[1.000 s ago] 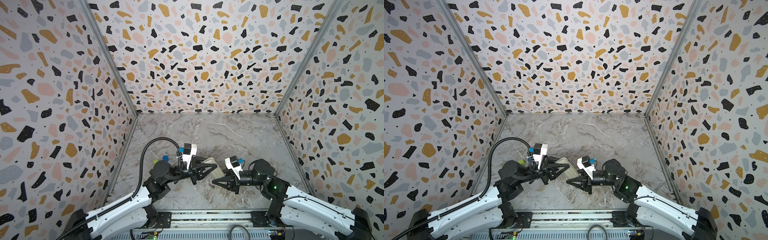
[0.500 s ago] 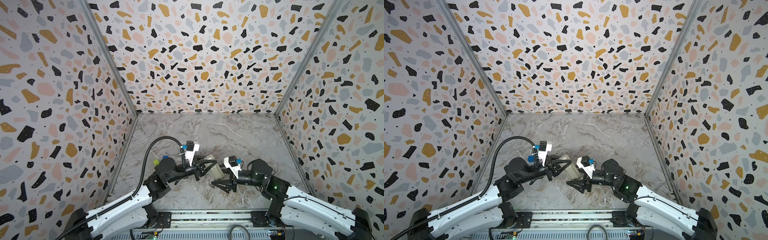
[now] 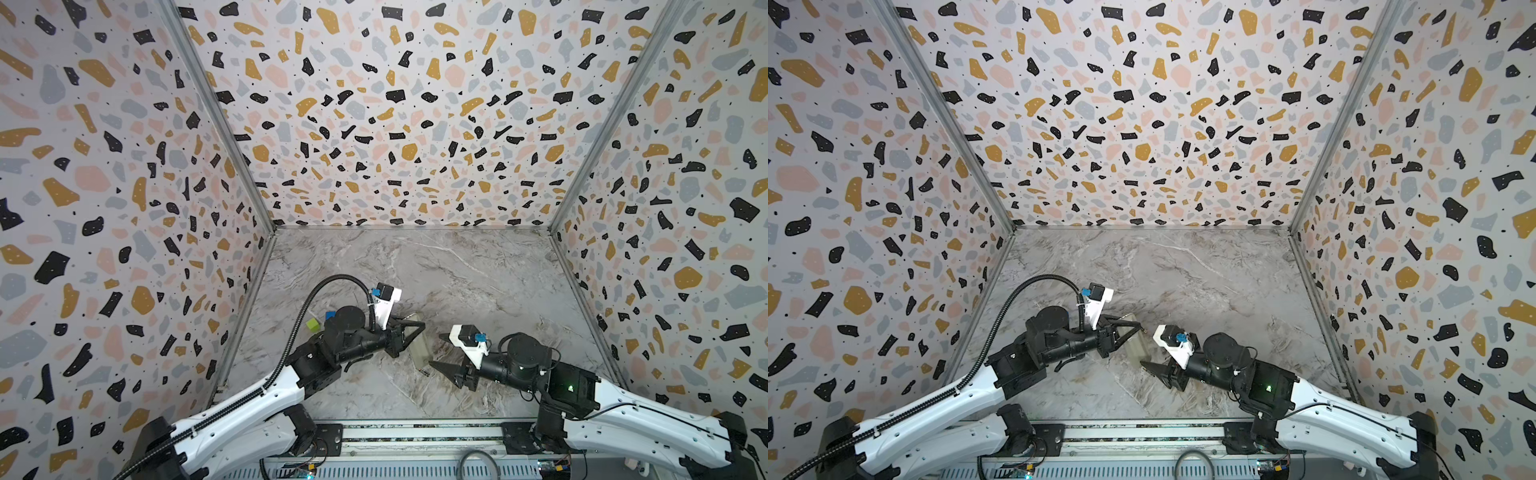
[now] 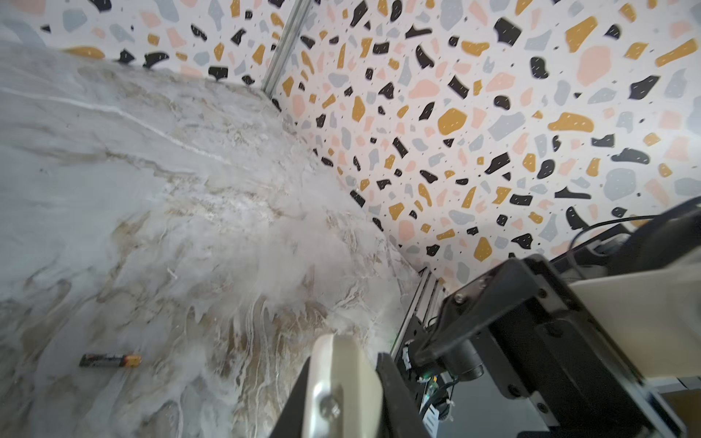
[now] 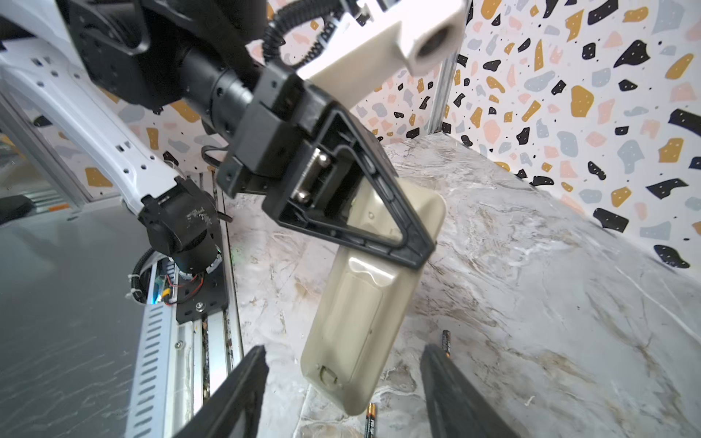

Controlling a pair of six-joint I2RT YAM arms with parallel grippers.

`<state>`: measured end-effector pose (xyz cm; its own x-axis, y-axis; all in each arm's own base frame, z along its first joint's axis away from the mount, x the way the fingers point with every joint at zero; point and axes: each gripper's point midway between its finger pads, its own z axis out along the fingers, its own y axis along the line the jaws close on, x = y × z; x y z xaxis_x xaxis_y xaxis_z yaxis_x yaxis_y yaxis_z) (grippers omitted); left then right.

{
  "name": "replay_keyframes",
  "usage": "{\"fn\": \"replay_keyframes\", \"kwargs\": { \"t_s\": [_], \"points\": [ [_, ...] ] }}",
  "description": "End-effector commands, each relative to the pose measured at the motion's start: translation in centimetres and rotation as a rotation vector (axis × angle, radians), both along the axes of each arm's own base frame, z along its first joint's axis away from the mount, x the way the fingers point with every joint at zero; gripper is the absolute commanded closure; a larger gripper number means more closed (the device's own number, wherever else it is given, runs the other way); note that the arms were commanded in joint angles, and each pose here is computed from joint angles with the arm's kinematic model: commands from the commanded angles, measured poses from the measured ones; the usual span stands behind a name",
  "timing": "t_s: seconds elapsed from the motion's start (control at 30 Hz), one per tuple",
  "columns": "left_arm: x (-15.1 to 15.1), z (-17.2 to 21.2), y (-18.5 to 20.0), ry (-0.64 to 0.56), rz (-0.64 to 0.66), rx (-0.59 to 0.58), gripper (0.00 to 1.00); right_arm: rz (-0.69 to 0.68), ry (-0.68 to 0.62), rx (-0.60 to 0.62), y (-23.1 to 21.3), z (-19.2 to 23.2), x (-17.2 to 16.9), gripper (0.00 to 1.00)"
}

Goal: Load the batteries into the remote control
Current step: 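Open the right gripper off the remote while the left gripper keeps holding it, then move the right gripper to the remote's battery-cover end nearest the robot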

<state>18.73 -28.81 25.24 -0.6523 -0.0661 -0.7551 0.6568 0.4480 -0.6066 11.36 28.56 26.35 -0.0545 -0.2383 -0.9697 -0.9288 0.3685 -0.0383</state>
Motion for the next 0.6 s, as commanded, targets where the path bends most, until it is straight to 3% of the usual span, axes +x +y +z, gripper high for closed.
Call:
{"fn": "replay_keyframes", "kwargs": {
  "t_s": [0.0, 0.3, 0.57],
  "points": [
    [-0.5, 0.0, 0.1, 0.064, -0.040, 0.005, 1.00, -0.053, -0.113, -0.042, -0.2, 0.7, 0.3, 0.34],
    [-1.4, -1.6, 1.0, 0.184, -0.098, -0.019, 1.00, 0.084, -0.320, -0.192, 2.0, -1.7, -3.4, 0.43],
    [-2.6, -3.0, 1.0, 0.251, -0.158, -0.012, 1.00, 0.115, -0.371, -0.257, 2.8, -3.1, -3.6, 0.61]
  ]
}}
